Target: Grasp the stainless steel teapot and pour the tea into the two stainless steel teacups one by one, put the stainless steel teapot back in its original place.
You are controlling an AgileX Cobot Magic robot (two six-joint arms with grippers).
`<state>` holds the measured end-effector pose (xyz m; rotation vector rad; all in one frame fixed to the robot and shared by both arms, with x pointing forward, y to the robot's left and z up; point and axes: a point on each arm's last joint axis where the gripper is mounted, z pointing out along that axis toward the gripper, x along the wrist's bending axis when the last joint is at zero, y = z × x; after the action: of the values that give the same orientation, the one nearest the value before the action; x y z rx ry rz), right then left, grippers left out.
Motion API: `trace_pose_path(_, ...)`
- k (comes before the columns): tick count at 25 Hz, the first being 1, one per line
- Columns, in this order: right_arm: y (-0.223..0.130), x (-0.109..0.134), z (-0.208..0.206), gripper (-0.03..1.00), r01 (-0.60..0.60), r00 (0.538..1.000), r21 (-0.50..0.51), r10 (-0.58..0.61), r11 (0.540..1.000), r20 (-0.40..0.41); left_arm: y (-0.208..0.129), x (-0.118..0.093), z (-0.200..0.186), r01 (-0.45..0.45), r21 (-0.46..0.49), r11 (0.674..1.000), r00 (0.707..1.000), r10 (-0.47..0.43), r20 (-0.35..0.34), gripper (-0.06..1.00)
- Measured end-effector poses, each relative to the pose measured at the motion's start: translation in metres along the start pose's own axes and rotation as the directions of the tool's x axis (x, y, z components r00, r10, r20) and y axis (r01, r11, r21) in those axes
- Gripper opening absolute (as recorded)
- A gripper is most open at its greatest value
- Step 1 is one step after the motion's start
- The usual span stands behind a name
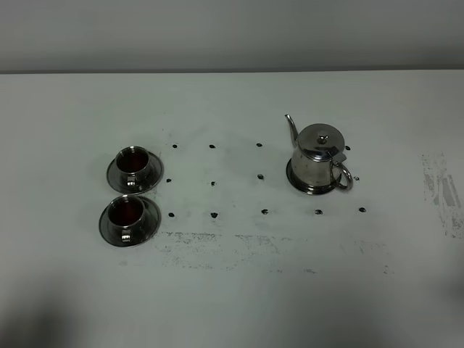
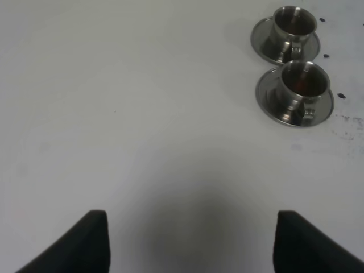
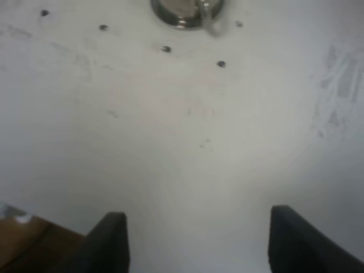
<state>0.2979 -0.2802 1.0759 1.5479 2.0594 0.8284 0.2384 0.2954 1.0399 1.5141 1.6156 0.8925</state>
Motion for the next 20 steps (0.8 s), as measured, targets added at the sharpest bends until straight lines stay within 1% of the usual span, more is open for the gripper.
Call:
trace_pose_path(3,-0.013,-0.001,0.003,0.52,-0.024,0.999,0.001,0.024,1.0,0.024,0.0,0.0,0.0,0.0,0.0,1.0,1.0,0.0,0.0,0.59)
trace_pose_path(6,-0.028,-0.002,0.009,0.52,-0.043,0.998,0.037,0.042,0.998,0.036,0.0,0.0,0.0,0.0,0.0,1.0,1.0,0.0,0.0,0.59)
trace_pose_path(8,-0.031,-0.003,0.008,0.52,-0.062,0.997,0.031,0.06,0.998,0.054,0.0,0.0,0.0,0.0,0.0,1.0,1.0,0.0,0.0,0.59)
trace_pose_path(11,-0.034,-0.006,0.003,0.52,-0.099,0.99,-0.004,0.098,0.995,0.102,0.0,0.0,0.0,0.0,0.0,1.0,1.0,0.0,0.0,0.59)
trace_pose_path(13,-0.037,-0.006,-0.001,0.52,-0.114,0.986,-0.036,0.118,0.993,0.119,0.0,0.0,0.0,0.0,0.0,1.0,1.0,0.0,0.0,0.59)
trace_pose_path(20,-0.05,-0.003,-0.017,0.52,-0.106,0.983,-0.171,0.129,0.98,0.129,0.0,0.0,0.0,0.0,0.0,1.0,1.0,0.0,0.0,0.59)
